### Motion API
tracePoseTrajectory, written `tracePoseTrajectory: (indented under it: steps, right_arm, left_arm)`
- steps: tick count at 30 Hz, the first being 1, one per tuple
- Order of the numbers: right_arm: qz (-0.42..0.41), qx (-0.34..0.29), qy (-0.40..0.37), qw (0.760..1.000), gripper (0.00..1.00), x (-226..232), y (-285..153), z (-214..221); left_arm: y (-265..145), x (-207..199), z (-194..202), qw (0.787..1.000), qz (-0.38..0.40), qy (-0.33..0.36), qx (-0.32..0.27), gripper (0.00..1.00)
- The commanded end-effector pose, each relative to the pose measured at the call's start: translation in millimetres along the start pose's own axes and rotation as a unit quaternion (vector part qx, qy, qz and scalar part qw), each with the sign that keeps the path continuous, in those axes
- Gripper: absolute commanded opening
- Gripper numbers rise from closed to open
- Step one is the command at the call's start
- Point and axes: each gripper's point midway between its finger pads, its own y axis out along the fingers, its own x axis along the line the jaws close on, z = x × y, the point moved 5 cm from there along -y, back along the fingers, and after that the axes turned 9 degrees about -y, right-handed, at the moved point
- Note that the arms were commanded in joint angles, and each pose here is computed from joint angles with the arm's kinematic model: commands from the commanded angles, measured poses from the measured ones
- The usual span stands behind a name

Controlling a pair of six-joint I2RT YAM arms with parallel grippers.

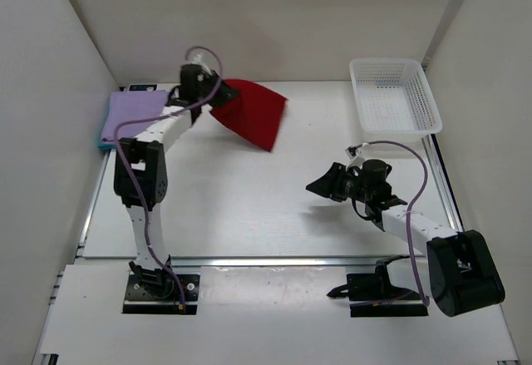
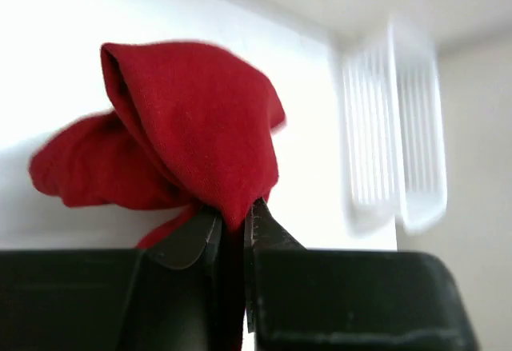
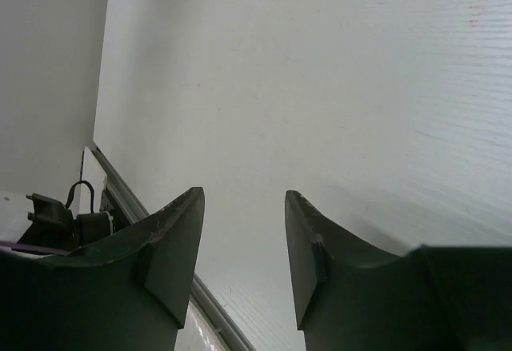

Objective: Fold and stack the t-shirts
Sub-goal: Put the neatly folded tshirt into the corner of the board with the left arm

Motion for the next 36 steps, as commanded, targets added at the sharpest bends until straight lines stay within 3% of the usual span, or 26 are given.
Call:
tracePoseTrajectory:
  steps: [1,4,6,7,8,9,11,15,20,21,23,24,25,29,31,36]
  right_arm:
    - [-0.026,-0.020,-0.028,0.999,0.43,10.9,4.4,-9.3]
    - [-0.041,-0.004,-0.037,0.998,0.43,19.3,8.9,-5.6]
    - [-0.051,0.003,-0.049,0.998,0.43,27.4,14.0,-7.5]
    - [-0.057,0.011,-0.052,0.997,0.43,31.0,16.3,-3.6]
    - [-0.063,0.017,-0.052,0.996,0.43,35.0,18.0,-1.8]
    - [-0.064,0.024,-0.052,0.996,0.43,34.5,19.2,2.6]
    - [-0.077,0.040,-0.057,0.995,0.43,43.1,23.0,9.9]
    - [-0.090,0.056,-0.075,0.992,0.44,55.2,25.8,18.9]
    - [-0.082,0.055,-0.088,0.991,0.45,56.6,20.8,29.9]
    - [-0.074,0.055,-0.085,0.992,0.49,55.4,19.9,30.8]
    - [-0.061,0.060,-0.088,0.992,0.68,51.8,18.2,35.8]
    - [-0.047,0.062,-0.089,0.993,0.73,47.3,18.5,38.2]
    - [-0.045,0.062,-0.092,0.993,0.99,48.1,17.3,40.3]
    - [-0.028,0.068,-0.103,0.992,0.99,44.9,14.1,47.2]
    - [-0.012,0.075,-0.111,0.991,0.99,41.8,11.8,52.1]
    - [0.052,0.075,-0.139,0.986,0.99,28.0,3.2,55.3]
  left_arm:
    - [-66.4,12.1,-103.0,0.996,-0.021,-0.011,-0.090,0.00]
    - [-119.9,63.0,-150.4,0.985,-0.033,-0.059,-0.161,0.04]
    - [-147.9,122.3,-143.2,0.970,-0.054,-0.140,-0.191,0.24]
    - [-167.2,149.1,-141.1,0.961,-0.059,-0.162,-0.216,0.43]
    - [-187.7,165.7,-151.5,0.948,-0.054,-0.184,-0.253,0.80]
    - [-196.4,181.3,-138.1,0.940,-0.062,-0.216,-0.256,0.98]
    - [-219.9,206.1,-134.5,0.925,-0.072,-0.244,-0.284,0.99]
    - [-234.9,225.4,-108.0,0.914,-0.100,-0.268,-0.287,0.99]
    - [-243.3,209.6,-82.7,0.921,-0.097,-0.248,-0.285,0.99]
    - [-239.9,203.2,-72.3,0.925,-0.097,-0.243,-0.276,0.99]
    - [-236.9,191.6,-57.1,0.931,-0.098,-0.227,-0.270,0.99]
    - [-233.3,175.3,-51.1,0.939,-0.081,-0.210,-0.262,0.98]
    - [-231.2,172.6,-44.1,0.941,-0.085,-0.199,-0.260,0.99]
    - [-198.6,113.0,4.2,0.978,-0.070,-0.083,-0.180,0.99]
    - [-177.3,81.0,51.0,0.991,-0.069,-0.030,-0.112,0.99]
    - [-170.9,52.3,156.5,0.998,-0.044,0.051,0.016,0.98]
